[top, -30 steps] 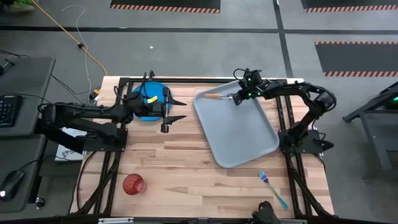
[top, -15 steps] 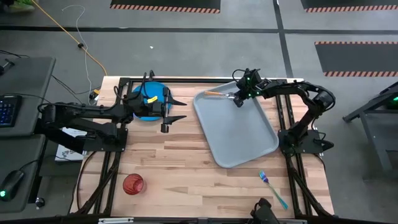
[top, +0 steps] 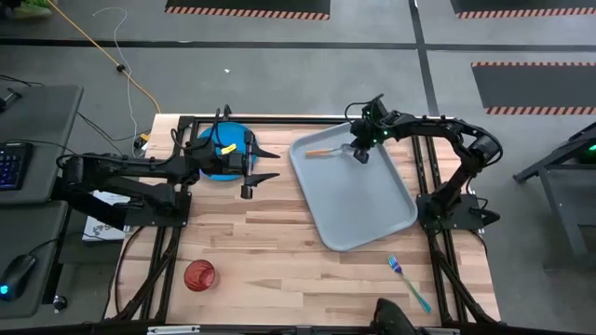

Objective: Pick and place plate/cup/fork/spoon on tray
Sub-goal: Put the yellow spoon on the gray serving tray

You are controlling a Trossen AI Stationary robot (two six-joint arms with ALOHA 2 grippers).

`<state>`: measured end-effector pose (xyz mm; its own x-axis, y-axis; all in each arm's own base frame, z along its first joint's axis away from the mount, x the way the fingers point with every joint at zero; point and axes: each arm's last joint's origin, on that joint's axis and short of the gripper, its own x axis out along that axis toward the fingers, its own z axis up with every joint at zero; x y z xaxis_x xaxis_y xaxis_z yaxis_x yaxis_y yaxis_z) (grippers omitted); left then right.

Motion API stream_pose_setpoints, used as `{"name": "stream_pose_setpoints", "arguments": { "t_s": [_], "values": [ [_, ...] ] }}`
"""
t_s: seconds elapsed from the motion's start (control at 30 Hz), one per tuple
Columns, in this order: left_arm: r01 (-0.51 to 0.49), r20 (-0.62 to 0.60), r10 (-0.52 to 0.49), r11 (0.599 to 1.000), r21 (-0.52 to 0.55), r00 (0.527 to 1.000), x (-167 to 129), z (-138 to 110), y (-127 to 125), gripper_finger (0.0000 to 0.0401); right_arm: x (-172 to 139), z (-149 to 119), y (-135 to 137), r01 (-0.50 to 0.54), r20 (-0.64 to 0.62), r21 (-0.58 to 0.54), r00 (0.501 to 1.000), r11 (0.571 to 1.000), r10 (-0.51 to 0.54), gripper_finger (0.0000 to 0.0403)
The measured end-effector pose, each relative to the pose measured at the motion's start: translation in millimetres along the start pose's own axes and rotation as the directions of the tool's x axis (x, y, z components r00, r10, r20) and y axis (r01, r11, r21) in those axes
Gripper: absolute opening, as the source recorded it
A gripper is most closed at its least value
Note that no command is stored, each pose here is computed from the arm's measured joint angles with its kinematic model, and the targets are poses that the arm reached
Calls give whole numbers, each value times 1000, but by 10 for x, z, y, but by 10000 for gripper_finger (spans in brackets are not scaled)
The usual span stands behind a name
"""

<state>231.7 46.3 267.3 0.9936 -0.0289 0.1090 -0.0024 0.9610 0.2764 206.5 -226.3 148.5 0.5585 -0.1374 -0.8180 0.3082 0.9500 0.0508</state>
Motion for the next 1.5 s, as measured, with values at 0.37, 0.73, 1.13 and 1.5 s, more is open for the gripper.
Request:
{"name": "stream_pose_setpoints", "arguments": {
  "t_s": [0.37, 0.73, 1.13, 1.5],
  "values": [
    [0, 1, 0, 1000, 3, 1000, 0, 1, 0, 213, -4, 2, 4, -13, -9, -112, 1000, 994, 12, 0],
    [0, 2, 0, 1000, 3, 1000, 0, 2, 1, 213, 160, -48, -32, -37, -32, -101, 999, 994, 34, 1],
    [3, -13, -3, 1000, -2, 1000, 1, -13, -3, 213, 157, -37, -46, 23, -36, -57, 999, 998, -25, 16],
    [3, -13, -3, 1000, -2, 1000, 1, -13, -3, 213, 159, -71, -67, 100, -90, -55, 990, 994, -104, 136]
  ]
}}
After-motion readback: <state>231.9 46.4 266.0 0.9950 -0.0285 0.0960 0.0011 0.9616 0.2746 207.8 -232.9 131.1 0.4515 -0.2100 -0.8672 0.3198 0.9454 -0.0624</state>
